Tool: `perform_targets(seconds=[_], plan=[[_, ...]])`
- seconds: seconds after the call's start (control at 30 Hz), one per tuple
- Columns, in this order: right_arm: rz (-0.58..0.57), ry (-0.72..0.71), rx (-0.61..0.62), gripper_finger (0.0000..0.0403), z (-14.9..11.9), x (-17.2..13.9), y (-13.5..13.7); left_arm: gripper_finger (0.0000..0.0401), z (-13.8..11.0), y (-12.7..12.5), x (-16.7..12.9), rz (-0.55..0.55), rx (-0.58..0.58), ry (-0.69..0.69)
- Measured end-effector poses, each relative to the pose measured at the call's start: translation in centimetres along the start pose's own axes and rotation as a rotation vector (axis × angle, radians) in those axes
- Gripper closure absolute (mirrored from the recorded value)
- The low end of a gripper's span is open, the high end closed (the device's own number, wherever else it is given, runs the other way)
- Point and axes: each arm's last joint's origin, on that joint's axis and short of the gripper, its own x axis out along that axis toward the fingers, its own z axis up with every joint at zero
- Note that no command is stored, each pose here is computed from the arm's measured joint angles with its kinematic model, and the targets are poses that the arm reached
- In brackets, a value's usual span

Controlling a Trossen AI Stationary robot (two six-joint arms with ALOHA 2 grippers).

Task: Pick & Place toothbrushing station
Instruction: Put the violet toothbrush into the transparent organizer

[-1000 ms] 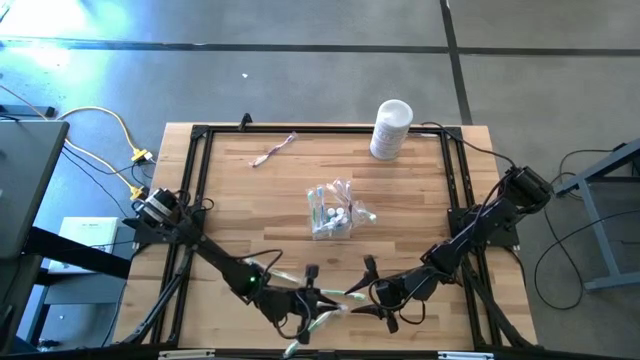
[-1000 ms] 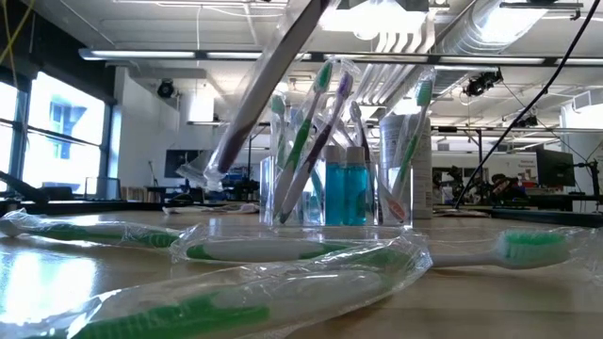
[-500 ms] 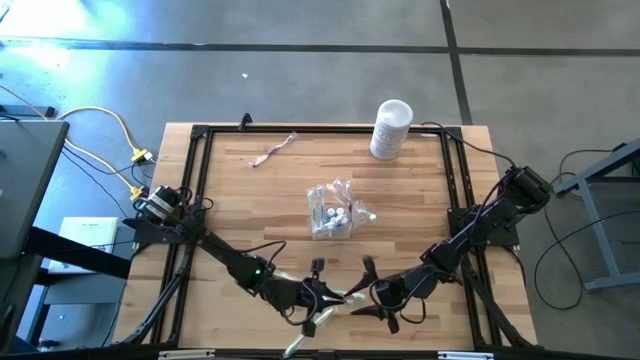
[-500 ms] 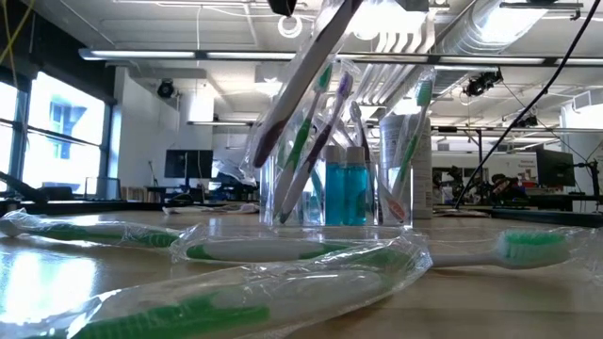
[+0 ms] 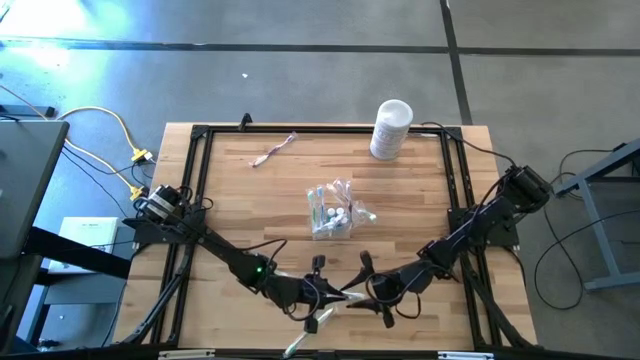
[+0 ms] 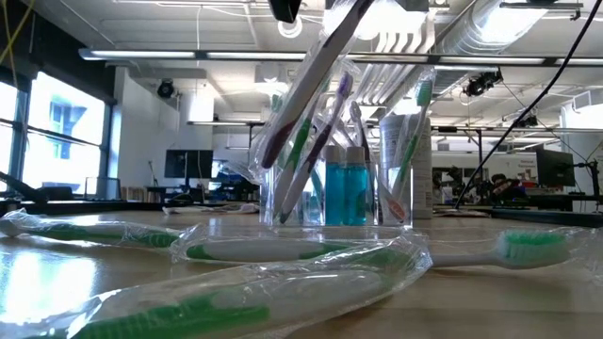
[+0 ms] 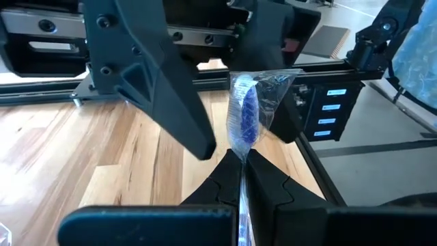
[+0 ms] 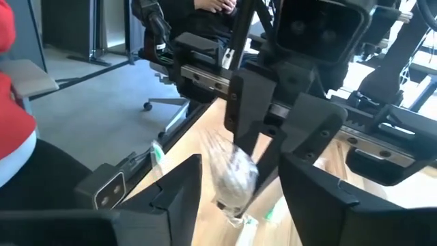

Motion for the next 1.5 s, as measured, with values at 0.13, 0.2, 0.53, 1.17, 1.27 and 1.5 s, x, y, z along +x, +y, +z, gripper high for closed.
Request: perform_targets(seconds=[0.13,0.2,0.53,1.17,1.27,1.5], plan=[[0.010,-0.001,-0.005,0.0253,0.0,0.0,0.0,0.0400,0.0,0.0,0.0,0.000,0.001,0.002],[0.034,-0.004,-0.008,0.0279,0.0,0.0,0.1,0.0400,0.0,0.0,0.0,0.000,0.001,0.002],[0.070,-0.004,-0.055,0.0383,0.0,0.0,0.2,0.0400,0.0,0.0,0.0,-0.002,0.002,0.003],[0.060,0.054,0.014,0.0387,-0.5,-0.2,0.9,0.0258,0.0,0.0,0.0,0.018,0.017,0.002],[-0.004,0.094,-0.013,0.0387,-0.5,-0.9,1.7,0.0224,0.0,0.0,0.0,0.017,0.010,0.000],[-0.170,0.076,0.013,0.0387,2.0,-4.0,2.8,0.0201,-0.5,0.0,-0.1,0.003,0.022,0.051]])
